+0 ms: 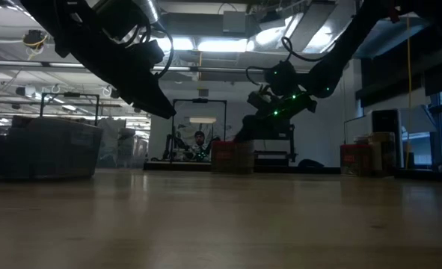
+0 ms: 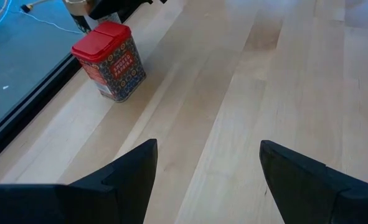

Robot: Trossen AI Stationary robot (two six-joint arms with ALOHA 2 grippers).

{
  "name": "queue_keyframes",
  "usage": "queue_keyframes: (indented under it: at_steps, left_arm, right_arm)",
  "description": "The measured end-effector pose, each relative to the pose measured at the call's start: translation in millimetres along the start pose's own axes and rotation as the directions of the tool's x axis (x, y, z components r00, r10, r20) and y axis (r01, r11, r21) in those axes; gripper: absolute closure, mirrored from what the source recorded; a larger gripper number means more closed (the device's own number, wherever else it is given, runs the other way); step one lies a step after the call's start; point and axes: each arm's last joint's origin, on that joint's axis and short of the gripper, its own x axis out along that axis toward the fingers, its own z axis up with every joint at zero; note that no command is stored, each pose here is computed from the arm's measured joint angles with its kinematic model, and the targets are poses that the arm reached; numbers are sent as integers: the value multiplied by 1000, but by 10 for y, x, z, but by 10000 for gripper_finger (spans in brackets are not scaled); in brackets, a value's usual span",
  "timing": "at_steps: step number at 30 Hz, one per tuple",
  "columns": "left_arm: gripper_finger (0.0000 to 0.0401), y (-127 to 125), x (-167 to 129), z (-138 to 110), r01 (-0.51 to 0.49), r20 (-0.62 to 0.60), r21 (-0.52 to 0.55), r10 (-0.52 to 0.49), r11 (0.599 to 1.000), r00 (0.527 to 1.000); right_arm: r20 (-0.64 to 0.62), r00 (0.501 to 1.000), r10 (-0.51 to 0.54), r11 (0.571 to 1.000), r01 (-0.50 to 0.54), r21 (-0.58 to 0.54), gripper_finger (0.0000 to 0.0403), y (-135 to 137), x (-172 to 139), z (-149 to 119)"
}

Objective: Sort spices by type
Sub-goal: Put the top left brown spice bottle into the black bin

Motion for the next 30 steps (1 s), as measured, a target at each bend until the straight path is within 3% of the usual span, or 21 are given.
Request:
queue_keyframes:
  at_steps: [9,19,26,30]
  left_arm:
    - [136,0,0,0,0,0,15,0,1000,1000]
    - [136,0,0,-1,0,-1,15,0,1000,1000]
    - [136,-20,-5,-20,6,-18,8,-6,1000,1000]
    - [136,-47,-11,-18,16,-15,5,-16,1000,1000]
  right_arm:
    - [-3,1000,2,1000,-2,0,121,-1,-8,6]
    - [-54,997,55,997,-57,-49,122,143,-295,239]
    - [-134,976,170,978,-184,-94,122,511,-666,442]
    - [-139,943,303,943,-318,-101,122,832,-786,500]
